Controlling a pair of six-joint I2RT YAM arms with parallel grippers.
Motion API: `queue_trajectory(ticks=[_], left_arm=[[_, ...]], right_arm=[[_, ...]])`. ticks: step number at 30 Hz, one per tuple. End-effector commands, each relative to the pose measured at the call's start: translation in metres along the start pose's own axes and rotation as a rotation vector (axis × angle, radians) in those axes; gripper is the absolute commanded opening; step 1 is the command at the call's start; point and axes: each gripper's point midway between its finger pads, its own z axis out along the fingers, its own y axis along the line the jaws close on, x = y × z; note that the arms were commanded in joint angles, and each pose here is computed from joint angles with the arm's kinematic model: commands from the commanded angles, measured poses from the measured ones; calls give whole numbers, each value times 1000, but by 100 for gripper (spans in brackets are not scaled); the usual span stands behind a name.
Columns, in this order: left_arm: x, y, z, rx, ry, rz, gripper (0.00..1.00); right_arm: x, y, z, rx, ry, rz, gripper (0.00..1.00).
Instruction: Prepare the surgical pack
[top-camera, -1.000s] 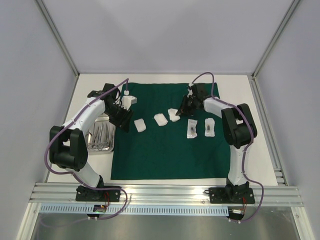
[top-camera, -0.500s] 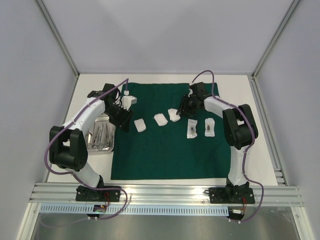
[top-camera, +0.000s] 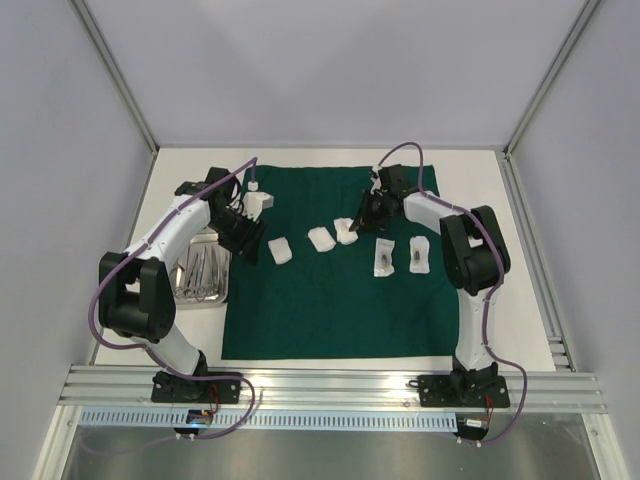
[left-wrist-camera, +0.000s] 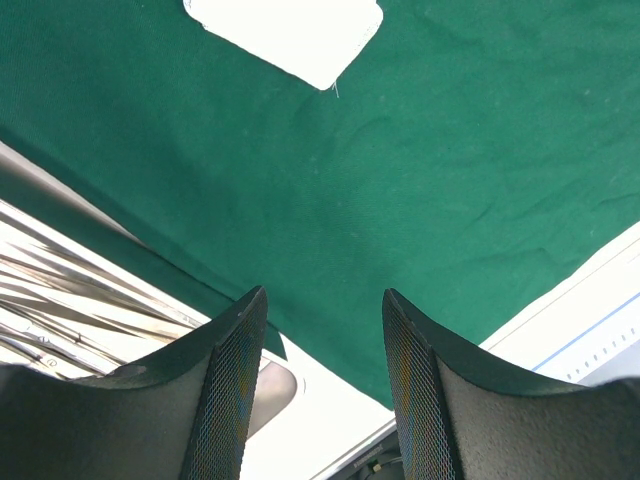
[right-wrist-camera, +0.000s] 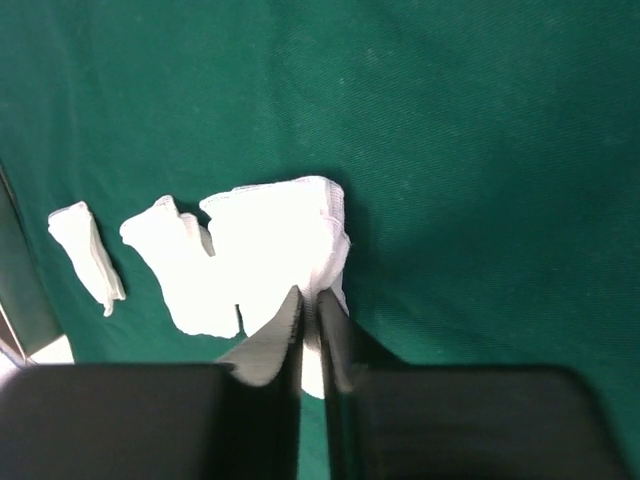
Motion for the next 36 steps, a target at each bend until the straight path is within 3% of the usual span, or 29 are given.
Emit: queue_trajectory(ticks=[1,12,19,28,32,36], left_arm=[[-6,-4,-11,-12,-42,29,59],[-6,-4,-11,-12,-42,31,59],[-6,-4,-11,-15,-41,31,59],[-5,-4,-11,-13,-40,32,59],[-5,-4,-11,-14,-41,32,59],[-6,-4,-11,-14,-41,32,58]], right_arm=[[-16,30,-19,-79,-56,-27,4],[-11,102,-66,-166,-167,-135,1],[11,126,-31,-213,-82,-146,1],[28,86,11,-94,0,-99,0],[26,77,13,-53,2,-124,12],[18,77,2,-18,-31,-162,34]])
